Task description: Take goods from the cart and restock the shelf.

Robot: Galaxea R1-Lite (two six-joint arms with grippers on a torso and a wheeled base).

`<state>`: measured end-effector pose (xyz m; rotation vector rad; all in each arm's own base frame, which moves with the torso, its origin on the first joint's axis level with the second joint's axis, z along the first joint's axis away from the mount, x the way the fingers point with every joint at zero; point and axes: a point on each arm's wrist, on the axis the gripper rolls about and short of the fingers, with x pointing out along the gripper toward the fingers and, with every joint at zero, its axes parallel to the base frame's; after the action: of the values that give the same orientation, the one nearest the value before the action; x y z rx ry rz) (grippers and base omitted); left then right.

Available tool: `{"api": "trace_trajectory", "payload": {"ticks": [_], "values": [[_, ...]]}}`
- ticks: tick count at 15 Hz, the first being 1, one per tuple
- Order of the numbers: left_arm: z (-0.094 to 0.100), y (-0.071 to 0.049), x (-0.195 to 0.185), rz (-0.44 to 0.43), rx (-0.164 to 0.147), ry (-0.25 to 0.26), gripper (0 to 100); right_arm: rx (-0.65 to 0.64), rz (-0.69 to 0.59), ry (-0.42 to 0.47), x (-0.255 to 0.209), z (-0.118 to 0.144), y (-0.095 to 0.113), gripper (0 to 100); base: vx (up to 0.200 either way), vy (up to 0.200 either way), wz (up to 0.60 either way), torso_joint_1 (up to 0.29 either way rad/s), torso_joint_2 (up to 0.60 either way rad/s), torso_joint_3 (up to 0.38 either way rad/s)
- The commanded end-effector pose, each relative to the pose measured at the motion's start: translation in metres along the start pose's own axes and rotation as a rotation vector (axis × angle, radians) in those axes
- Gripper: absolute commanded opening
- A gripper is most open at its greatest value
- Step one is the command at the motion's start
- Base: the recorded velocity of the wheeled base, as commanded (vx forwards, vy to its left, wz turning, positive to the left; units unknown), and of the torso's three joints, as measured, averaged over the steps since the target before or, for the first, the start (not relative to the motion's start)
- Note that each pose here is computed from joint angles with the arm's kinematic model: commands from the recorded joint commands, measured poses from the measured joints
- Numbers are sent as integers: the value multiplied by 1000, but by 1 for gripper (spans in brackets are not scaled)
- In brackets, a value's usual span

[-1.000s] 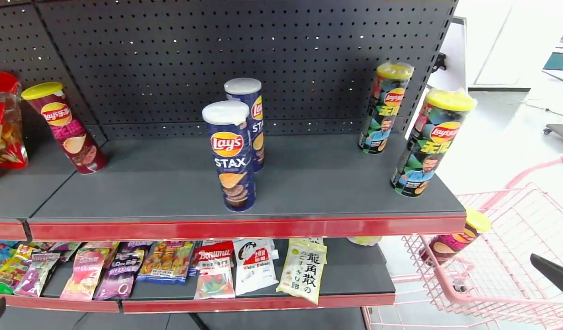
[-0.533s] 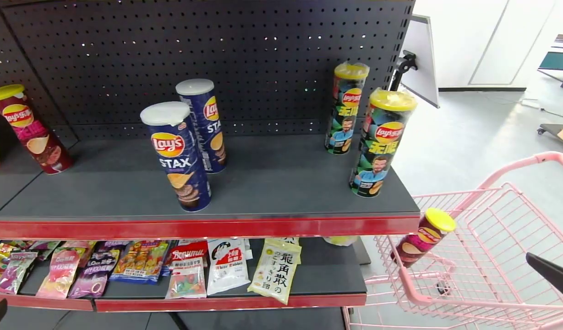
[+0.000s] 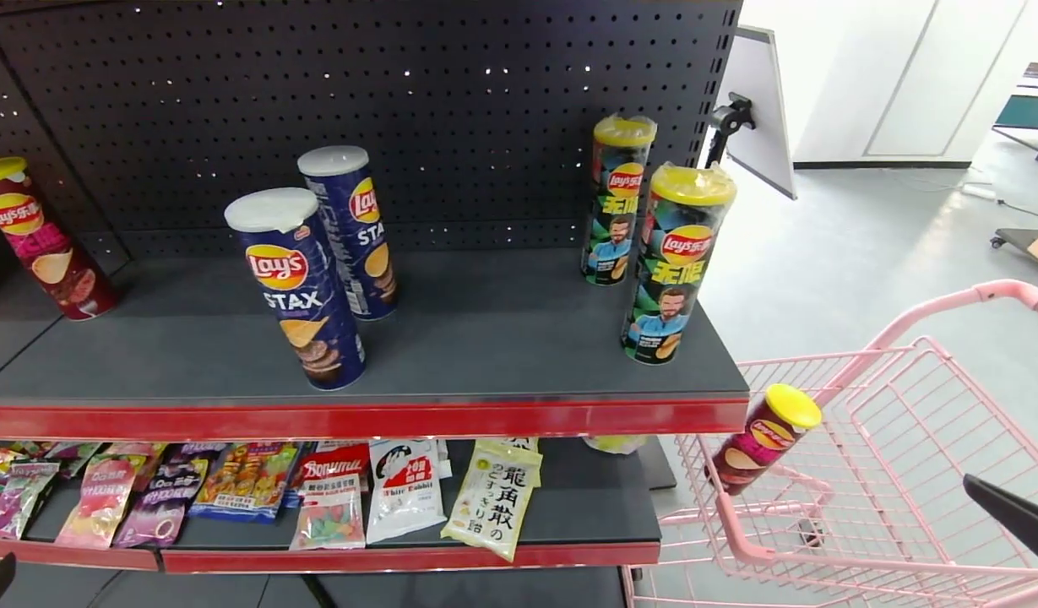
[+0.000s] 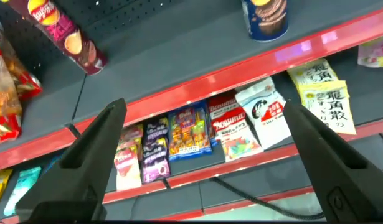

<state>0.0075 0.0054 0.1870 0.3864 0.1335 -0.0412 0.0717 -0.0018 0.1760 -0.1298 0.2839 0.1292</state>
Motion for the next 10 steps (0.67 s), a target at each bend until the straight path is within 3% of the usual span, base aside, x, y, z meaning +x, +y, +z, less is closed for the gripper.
{"api": "trace_trajectory", "payload": {"ticks": [1, 5, 10], "values": [[0, 0, 1, -3, 3, 5, 100, -1, -1, 1, 0, -1, 0, 100, 0, 0, -600, 2, 2, 2], [0, 0, 1, -4, 3, 3, 100, -2, 0, 6, 1, -1, 0, 100, 0, 0, -600, 9, 0, 1], [0, 0, 1, -5, 3, 5, 100, 0, -4, 16, 1, -4, 0, 100, 0, 0, 0, 0, 0, 0]]}}
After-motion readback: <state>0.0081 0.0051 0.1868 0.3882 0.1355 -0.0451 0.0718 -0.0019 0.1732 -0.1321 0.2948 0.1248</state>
